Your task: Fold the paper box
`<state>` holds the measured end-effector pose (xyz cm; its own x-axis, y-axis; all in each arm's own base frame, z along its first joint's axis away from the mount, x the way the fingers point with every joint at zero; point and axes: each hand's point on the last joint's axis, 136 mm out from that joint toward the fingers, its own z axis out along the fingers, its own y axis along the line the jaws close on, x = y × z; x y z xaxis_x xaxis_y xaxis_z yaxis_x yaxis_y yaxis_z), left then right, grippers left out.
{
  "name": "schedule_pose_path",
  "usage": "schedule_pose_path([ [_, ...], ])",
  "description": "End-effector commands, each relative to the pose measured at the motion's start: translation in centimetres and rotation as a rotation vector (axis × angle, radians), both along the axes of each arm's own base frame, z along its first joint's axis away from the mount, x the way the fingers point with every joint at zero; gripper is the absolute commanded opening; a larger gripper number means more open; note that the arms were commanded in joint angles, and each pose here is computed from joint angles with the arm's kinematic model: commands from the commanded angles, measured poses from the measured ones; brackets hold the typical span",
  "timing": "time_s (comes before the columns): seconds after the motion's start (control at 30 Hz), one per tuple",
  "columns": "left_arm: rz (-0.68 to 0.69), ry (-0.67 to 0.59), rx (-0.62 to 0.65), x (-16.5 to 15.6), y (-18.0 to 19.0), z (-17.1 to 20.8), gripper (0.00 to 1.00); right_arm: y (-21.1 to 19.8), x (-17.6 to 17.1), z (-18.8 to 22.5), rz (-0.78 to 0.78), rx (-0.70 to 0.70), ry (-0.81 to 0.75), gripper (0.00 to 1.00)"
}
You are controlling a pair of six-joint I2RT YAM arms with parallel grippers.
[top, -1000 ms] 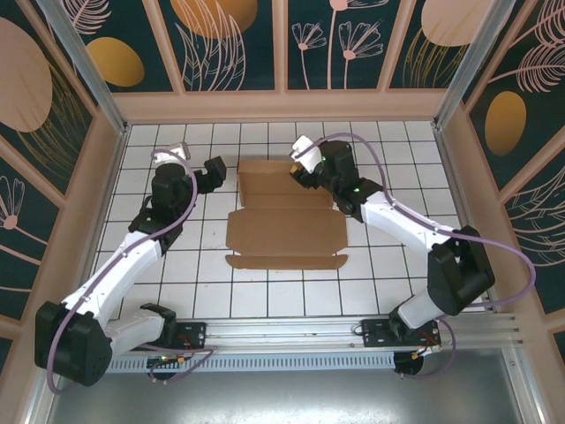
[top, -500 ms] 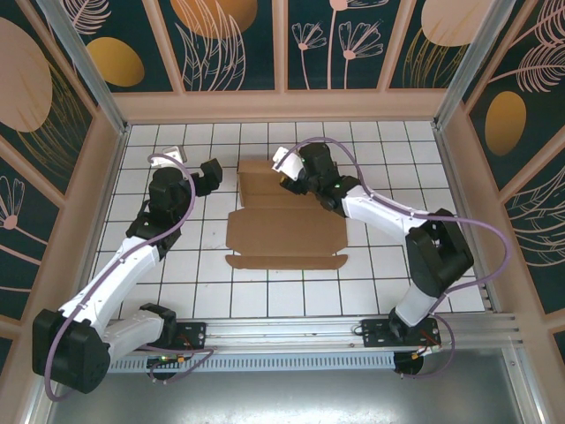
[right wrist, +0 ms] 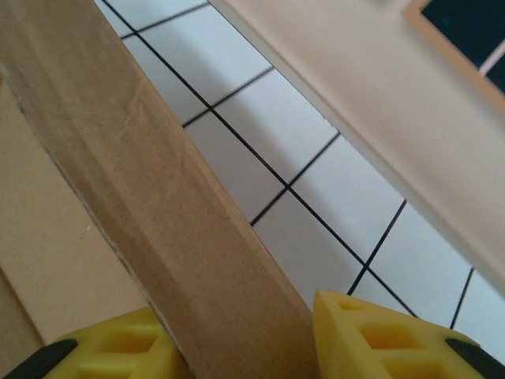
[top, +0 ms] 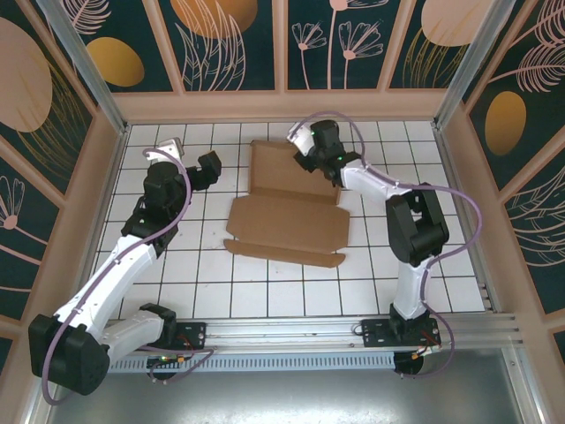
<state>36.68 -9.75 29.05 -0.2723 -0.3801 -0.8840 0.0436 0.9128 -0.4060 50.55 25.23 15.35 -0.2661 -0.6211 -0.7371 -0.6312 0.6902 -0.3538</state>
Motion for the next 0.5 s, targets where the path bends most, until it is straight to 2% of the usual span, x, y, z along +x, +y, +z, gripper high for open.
schedule_pose_path([
  [0.0,-0.012,-0.03,-0.01,-0.4,0.0,1.9,0.93,-1.2,-0.3,-4.1,-0.043,0.09,0.22,0.4],
  [0.2,-0.016,-0.022,-0.011,-0.4,-0.1,1.7,0.93,-4.7,1.2,-7.3,-0.17,0.226,0.4,0.4],
  [0.47,-0.021,-0.023,-0.036,-0.4,-0.3,1.8,0.93,-6.8,-1.9,-10.5,-0.32,0.325,0.561,0.41],
])
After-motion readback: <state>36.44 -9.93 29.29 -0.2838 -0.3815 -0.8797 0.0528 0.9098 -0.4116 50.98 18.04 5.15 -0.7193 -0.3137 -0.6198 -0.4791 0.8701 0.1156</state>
